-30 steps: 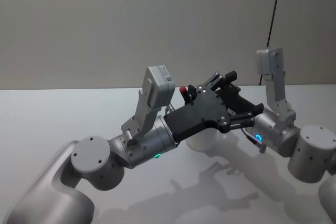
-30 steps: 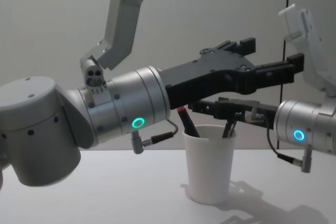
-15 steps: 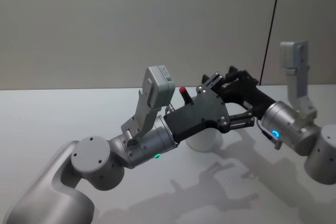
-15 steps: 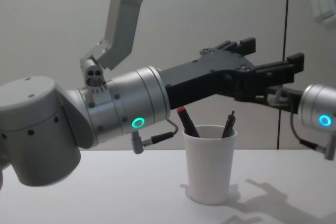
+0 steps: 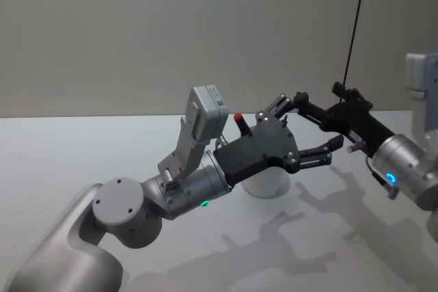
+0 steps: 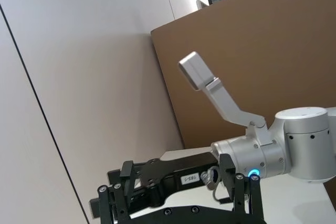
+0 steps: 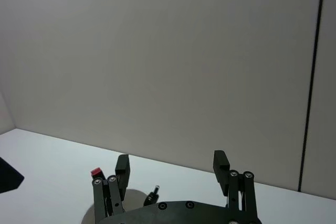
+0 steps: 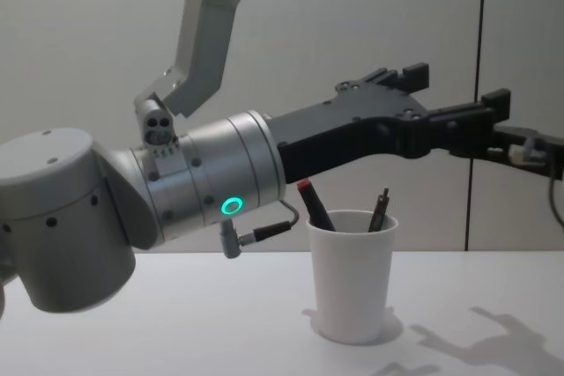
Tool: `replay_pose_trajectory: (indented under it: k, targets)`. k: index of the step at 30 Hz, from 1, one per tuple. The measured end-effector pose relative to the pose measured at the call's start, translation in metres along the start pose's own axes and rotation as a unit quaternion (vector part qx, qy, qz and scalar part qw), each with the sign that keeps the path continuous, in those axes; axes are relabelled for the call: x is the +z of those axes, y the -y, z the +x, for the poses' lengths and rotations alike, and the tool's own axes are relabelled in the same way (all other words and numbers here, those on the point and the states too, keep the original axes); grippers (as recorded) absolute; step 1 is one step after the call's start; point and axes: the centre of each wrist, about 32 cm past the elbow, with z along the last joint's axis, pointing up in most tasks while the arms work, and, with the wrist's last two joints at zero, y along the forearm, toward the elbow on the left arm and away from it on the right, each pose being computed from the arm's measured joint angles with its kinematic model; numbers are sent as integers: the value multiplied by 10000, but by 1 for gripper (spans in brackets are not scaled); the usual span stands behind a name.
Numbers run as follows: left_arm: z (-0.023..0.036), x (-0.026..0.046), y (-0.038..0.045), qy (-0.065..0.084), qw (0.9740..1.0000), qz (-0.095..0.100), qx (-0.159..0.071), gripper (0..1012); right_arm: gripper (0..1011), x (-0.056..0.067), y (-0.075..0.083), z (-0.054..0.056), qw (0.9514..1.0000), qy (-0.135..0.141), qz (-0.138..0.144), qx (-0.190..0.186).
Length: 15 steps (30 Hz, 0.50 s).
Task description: Place the pen into the pen holder.
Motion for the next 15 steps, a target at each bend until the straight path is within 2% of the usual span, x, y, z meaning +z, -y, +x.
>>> replay_pose_trajectory:
  k: [15]
  targets:
    - [0, 0, 0, 0, 10000, 0, 0, 1001, 1002, 73, 359, 59, 9982, 163, 40, -575]
